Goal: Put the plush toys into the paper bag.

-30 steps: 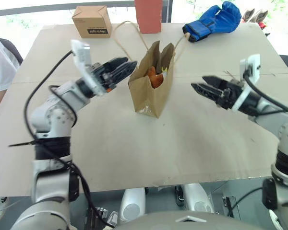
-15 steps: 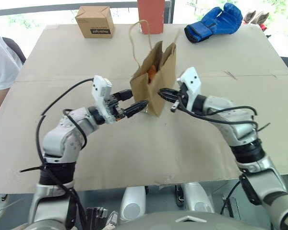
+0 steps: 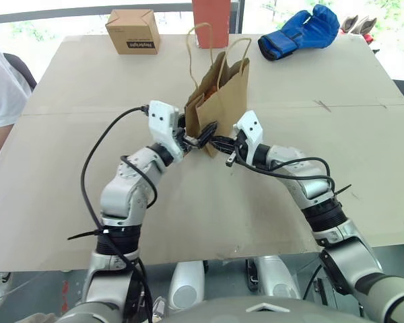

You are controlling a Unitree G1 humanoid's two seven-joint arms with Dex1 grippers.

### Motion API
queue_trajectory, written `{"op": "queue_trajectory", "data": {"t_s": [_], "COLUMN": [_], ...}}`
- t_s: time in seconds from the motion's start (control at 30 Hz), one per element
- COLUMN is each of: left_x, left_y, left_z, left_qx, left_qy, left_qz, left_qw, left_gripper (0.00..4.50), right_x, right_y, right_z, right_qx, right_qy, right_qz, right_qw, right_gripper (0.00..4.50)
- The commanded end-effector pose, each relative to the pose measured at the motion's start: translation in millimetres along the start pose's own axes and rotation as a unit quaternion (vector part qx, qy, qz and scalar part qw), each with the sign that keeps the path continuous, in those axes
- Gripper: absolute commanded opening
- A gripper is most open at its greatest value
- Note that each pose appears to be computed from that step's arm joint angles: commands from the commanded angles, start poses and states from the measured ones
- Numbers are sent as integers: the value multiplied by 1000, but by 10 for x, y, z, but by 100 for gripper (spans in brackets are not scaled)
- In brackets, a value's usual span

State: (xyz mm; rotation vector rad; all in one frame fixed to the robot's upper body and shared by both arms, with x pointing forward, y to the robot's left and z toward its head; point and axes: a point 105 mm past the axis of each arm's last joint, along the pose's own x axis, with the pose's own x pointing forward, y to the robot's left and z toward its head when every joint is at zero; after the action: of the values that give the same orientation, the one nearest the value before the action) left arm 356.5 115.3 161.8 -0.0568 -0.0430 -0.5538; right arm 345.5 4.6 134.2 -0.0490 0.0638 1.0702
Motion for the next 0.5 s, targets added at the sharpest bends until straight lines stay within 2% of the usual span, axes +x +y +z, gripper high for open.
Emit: {"op": "queue_trajectory", "data": {"t_s": [0.03,0.13,0.2,0.27,0.3,0.33,0.37,0.4,0.43,0.5], "left_x": [45,60,58,39,24,4,-19,-55,-96,-206], "left_y": [21,35,14,-30,-41,-53,-63,-92,-114,-119], "left_z": [172,248,263,305,339,380,409,433,443,448], "left_qx": [14,19,20,22,27,32,33,41,52,72], "left_qy": [-38,-57,-61,-69,-74,-78,-80,-78,-73,-58], "left_qz": [9,11,-9,-46,-65,-92,-118,-158,-194,-263], "left_qw": [999,998,998,996,995,992,989,984,977,960], "left_gripper": [363,246,168,57,45,10,0,0,0,0], "right_x": [-43,-138,-265,-400,-469,-565,-655,-781,-902,-1200], "right_y": [-30,-7,64,95,114,129,133,129,113,42], "right_z": [113,224,372,411,413,423,434,432,421,411], "right_qx": [-11,-32,-40,-60,-62,-64,-63,-74,-87,-103], "right_qy": [-26,-53,-107,-114,-112,-112,-110,-99,-84,-54], "right_qz": [-8,-13,-3,-1,4,9,11,10,6,-13], "right_qw": [1000,998,993,992,992,992,992,992,993,993], "right_gripper": [0,0,0,0,0,0,54,81,128,238]}}
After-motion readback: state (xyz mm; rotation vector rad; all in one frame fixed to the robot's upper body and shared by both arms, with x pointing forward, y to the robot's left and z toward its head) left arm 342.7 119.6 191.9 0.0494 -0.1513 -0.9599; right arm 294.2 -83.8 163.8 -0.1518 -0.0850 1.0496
